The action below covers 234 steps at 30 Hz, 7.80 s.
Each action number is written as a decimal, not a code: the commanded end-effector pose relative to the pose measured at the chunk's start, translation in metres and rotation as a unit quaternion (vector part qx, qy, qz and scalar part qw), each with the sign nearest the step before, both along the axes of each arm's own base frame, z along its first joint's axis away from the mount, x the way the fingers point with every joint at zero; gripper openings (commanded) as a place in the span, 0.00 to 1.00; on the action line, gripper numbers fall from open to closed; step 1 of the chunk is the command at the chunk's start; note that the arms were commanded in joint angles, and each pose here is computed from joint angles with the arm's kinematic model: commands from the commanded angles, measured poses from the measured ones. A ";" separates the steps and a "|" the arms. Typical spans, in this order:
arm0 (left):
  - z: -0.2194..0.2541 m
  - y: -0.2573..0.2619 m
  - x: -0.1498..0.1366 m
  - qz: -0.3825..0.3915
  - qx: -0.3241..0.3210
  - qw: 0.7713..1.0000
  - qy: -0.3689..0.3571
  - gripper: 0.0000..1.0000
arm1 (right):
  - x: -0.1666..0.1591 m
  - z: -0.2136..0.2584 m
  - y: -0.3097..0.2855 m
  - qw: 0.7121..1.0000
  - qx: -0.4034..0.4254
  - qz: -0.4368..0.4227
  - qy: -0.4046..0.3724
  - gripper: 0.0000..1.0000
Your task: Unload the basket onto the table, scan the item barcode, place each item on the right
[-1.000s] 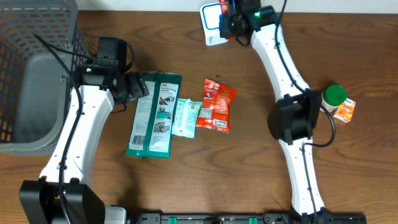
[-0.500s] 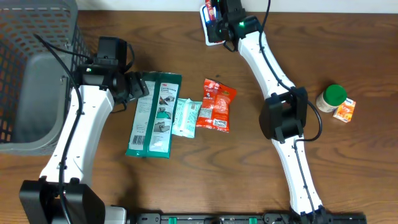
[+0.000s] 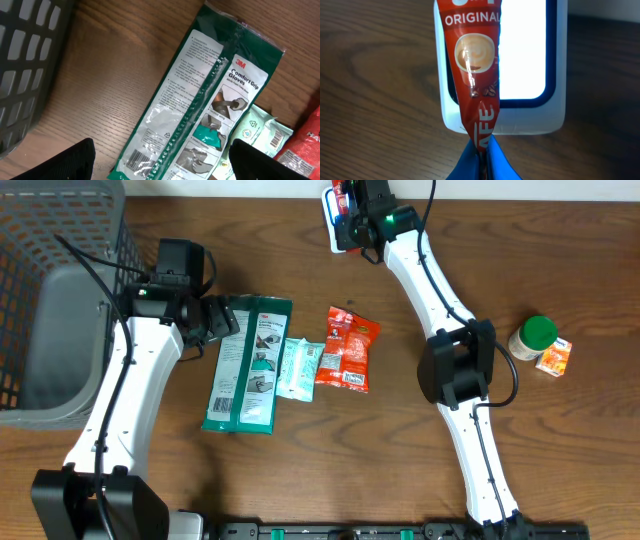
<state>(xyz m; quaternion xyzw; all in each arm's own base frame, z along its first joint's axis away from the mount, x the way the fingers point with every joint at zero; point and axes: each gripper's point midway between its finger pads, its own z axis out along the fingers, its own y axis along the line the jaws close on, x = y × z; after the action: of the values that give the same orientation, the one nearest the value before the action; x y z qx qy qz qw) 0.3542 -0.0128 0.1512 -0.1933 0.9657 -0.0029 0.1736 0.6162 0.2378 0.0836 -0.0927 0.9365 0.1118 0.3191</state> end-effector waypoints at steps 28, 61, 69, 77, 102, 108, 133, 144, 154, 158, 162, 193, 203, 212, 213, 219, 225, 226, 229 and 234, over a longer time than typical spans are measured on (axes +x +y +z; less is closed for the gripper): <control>0.007 0.003 0.003 0.002 0.006 1.000 -0.009 0.86 | -0.154 0.204 -0.073 0.998 -0.033 -0.027 0.054 0.01; 0.007 0.003 0.003 0.002 0.006 1.000 -0.009 0.86 | -0.277 -0.008 -0.302 0.867 -0.217 -0.201 0.401 0.01; 0.007 0.003 0.003 0.002 0.006 1.000 -0.009 0.86 | -0.300 -0.054 -0.317 0.862 -0.235 -0.151 0.422 0.01; 0.007 0.003 0.003 0.002 0.006 1.000 -0.009 0.86 | -0.287 -0.068 -0.360 0.854 -0.339 -0.132 0.372 0.01; 0.007 0.003 0.003 0.002 0.006 1.000 -0.009 0.86 | -0.253 -0.070 -0.392 0.871 -0.305 -0.256 0.289 0.14; 0.007 0.003 0.003 0.002 0.006 1.000 -0.009 0.86 | -0.250 -0.083 -0.369 0.902 -0.204 -0.236 0.299 0.17; 0.007 0.003 0.003 0.002 0.006 1.000 -0.009 0.86 | -0.223 0.006 -0.255 0.927 0.046 -0.154 0.340 0.99; 0.007 0.003 0.003 0.002 0.006 1.000 -0.009 0.86 | -0.215 -0.020 -0.158 0.921 0.181 -0.083 0.334 0.97; 0.007 0.003 0.003 0.002 0.006 1.000 -0.009 0.86 | -0.235 -0.059 -0.059 0.934 0.165 -0.003 0.317 0.97; 0.007 0.003 0.003 0.002 0.006 1.000 -0.009 0.86 | -0.241 -0.064 -0.026 0.938 0.161 0.012 0.306 0.96; 0.007 0.003 0.003 0.002 0.006 1.000 -0.009 0.86 | -0.241 -0.073 -0.016 0.948 0.122 -0.023 0.292 0.95; 0.007 0.003 0.003 0.002 0.006 1.000 -0.009 0.86 | -0.249 -0.075 -0.020 0.945 0.146 0.031 0.291 0.71; 0.007 0.003 0.003 0.002 0.006 1.000 -0.009 0.86 | -0.256 -0.087 -0.021 0.945 0.151 0.043 0.287 0.66; 0.007 0.003 0.003 0.002 0.006 1.000 -0.009 0.86 | -0.254 -0.079 -0.026 0.955 0.142 0.077 0.248 0.29; 0.007 0.003 0.003 0.002 0.006 1.000 -0.009 0.86 | -0.252 -0.068 -0.030 0.959 0.137 0.081 0.233 0.29; 0.007 0.003 0.003 0.002 0.006 1.000 -0.009 0.86 | -0.246 -0.015 -0.079 0.987 0.024 0.023 0.158 0.11; 0.007 0.003 0.003 0.002 0.006 1.000 -0.009 0.86 | -0.263 0.018 -0.126 0.987 -0.093 -0.038 0.129 0.02; 0.007 0.003 0.003 0.002 0.006 1.000 -0.009 0.86 | -0.266 0.018 -0.131 0.985 -0.106 -0.043 0.131 0.02; 0.007 0.003 0.003 0.002 0.006 1.000 -0.009 0.86 | -0.272 0.015 -0.139 0.980 -0.137 -0.052 0.138 0.01; 0.007 0.003 0.003 0.002 0.006 1.000 -0.009 0.86 | -0.273 0.013 -0.132 0.980 -0.115 -0.085 0.141 0.01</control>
<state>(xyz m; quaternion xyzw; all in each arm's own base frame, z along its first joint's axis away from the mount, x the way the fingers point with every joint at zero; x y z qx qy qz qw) 0.3541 -0.0128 0.1512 -0.1935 0.9656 -0.0028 0.1734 0.3420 0.1089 0.0953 -0.0662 0.9834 0.0052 0.1686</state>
